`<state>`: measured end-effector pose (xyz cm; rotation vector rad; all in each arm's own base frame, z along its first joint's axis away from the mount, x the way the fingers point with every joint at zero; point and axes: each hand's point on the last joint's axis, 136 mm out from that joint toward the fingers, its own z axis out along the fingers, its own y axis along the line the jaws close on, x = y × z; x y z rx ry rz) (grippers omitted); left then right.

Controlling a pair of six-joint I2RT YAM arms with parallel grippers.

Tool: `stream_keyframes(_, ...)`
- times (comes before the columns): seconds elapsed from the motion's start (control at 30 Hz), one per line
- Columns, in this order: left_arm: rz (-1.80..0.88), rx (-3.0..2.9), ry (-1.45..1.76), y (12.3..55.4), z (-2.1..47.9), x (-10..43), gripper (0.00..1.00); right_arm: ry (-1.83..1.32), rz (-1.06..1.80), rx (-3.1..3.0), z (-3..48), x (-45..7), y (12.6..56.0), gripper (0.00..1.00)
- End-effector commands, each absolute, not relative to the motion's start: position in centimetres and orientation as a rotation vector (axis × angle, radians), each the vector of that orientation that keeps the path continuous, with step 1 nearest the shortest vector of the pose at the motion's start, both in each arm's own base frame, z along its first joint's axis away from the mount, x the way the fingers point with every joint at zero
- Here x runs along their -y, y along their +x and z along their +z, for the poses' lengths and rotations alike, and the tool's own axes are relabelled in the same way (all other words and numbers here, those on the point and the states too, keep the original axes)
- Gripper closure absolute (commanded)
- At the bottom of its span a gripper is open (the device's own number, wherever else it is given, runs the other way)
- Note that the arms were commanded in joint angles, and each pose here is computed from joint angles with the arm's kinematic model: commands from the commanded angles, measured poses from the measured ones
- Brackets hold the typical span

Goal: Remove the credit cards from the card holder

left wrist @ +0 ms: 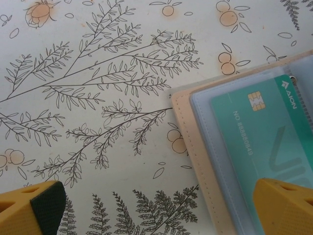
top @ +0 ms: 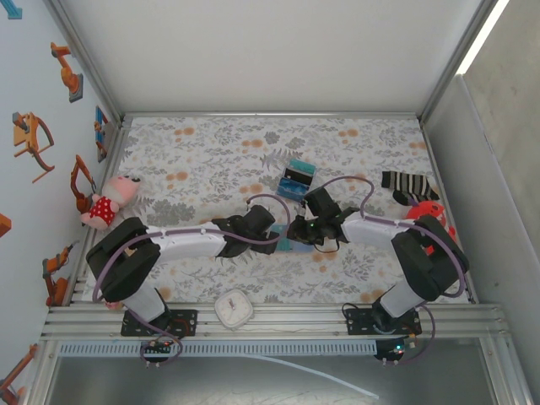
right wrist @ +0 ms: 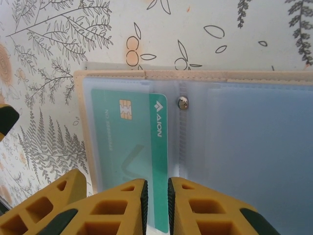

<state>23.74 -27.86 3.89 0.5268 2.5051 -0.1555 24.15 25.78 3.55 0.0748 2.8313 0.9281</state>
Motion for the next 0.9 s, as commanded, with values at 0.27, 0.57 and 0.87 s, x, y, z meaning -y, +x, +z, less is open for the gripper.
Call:
stream_keyframes(0.27, -0.073, -2.540, 0.533, 23.5, 2.7, 27.1, 0.03, 0.094, 0.947, -2.873, 1.9, -26.0, 23.4, 0.81)
stream_keyframes(0.57, -0.052, -2.553, 0.557, 23.1, 2.5, 26.8, 0.03, 0.107, 1.010, -2.858, 1.7, -26.4, 23.1, 0.81)
stream_keyframes(0.87, -0.029, -2.571, 0.580, 22.8, 1.9, 26.9, 0.03, 0.100, 1.063, -2.832, 2.1, -26.8, 23.0, 0.85)
